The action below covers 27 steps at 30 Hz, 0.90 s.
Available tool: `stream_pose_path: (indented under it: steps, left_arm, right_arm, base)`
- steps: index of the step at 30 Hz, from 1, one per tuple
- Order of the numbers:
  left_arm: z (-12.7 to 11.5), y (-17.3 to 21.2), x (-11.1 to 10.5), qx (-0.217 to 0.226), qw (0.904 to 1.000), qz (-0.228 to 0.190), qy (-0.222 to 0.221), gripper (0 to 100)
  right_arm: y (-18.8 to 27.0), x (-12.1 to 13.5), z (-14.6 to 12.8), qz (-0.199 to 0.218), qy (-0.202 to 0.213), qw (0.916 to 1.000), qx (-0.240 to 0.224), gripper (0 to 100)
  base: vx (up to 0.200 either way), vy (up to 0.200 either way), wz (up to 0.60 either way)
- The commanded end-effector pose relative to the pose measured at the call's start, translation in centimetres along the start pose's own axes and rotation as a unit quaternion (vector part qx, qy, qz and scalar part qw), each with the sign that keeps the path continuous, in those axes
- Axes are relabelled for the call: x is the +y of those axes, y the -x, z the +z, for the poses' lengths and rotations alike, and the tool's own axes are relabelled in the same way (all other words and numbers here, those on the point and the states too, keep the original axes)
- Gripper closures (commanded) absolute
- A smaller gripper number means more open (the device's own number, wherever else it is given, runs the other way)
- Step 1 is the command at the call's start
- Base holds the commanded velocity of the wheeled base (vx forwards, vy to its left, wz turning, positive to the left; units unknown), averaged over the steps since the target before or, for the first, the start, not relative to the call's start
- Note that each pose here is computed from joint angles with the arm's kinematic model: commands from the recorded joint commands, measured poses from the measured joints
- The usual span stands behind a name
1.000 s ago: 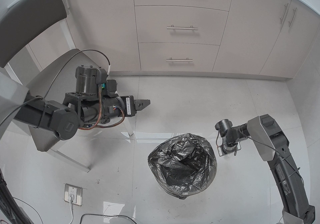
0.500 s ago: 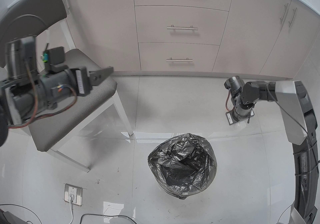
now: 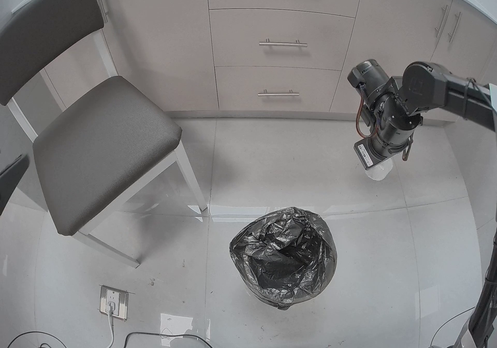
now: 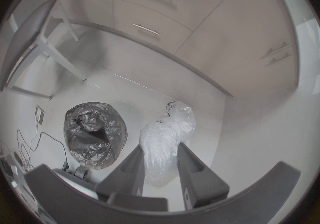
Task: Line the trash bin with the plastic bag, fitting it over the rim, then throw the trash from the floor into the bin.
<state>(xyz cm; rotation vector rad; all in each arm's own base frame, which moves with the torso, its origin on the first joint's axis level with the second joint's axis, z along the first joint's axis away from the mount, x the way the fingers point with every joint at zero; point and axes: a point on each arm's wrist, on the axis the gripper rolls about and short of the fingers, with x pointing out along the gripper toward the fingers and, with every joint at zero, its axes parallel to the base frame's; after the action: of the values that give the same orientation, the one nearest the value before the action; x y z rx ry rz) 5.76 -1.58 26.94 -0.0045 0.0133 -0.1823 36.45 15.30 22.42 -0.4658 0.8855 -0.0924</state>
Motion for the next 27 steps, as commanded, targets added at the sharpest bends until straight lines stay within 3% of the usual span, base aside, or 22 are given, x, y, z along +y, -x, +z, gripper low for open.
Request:
stream_pose_path:
  steps: [1, 2, 4, 11, 17, 22, 27]
  left_arm:
    - [-9.3, 11.7, 0.2, -0.046, 0.9858, 0.160, -0.022, 0]
    - [-9.3, 11.7, 0.2, -0.046, 0.9858, 0.160, -0.022, 0]
    - [-10.4, 11.5, -0.5, -0.041, 0.9774, 0.206, -0.027, 0]
    - [-14.1, 9.1, 0.1, -0.029, 0.9785, 0.204, -0.008, 0]
    - [-17.5, 7.4, 0.6, -0.048, 0.9778, 0.203, -0.012, 0]
    - [-18.5, 7.4, 0.6, -0.006, 0.9812, 0.193, 0.000, 0]
    - [-18.6, 7.7, 0.6, -0.024, 0.9833, 0.178, 0.031, 0]
  right_arm:
    - [15.4, 2.4, -3.9, -0.016, 0.093, 0.9906, -0.098, 100]
    - [15.4, 2.4, -3.9, -0.016, 0.093, 0.9906, -0.098, 100]
    - [17.4, 4.9, -4.7, -0.024, 0.124, 0.9836, -0.128, 100]
    - [18.2, 10.4, -6.1, -0.018, 0.175, 0.9736, -0.146, 100]
    - [15.8, 13.7, -5.6, -0.023, 0.187, 0.9728, -0.135, 100]
    - [13.5, 15.5, -5.0, -0.024, 0.181, 0.9749, -0.127, 100]
    - [11.6, 16.1, -4.7, -0.013, 0.187, 0.9770, -0.102, 100]
  base:
    - [0.000, 0.000, 0.00]
    - [0.000, 0.000, 0.00]
    - [0.000, 0.000, 0.00]
    - [0.000, 0.000, 0.00]
    - [0.000, 0.000, 0.00]
    - [0.000, 0.000, 0.00]
    - [0.000, 0.000, 0.00]
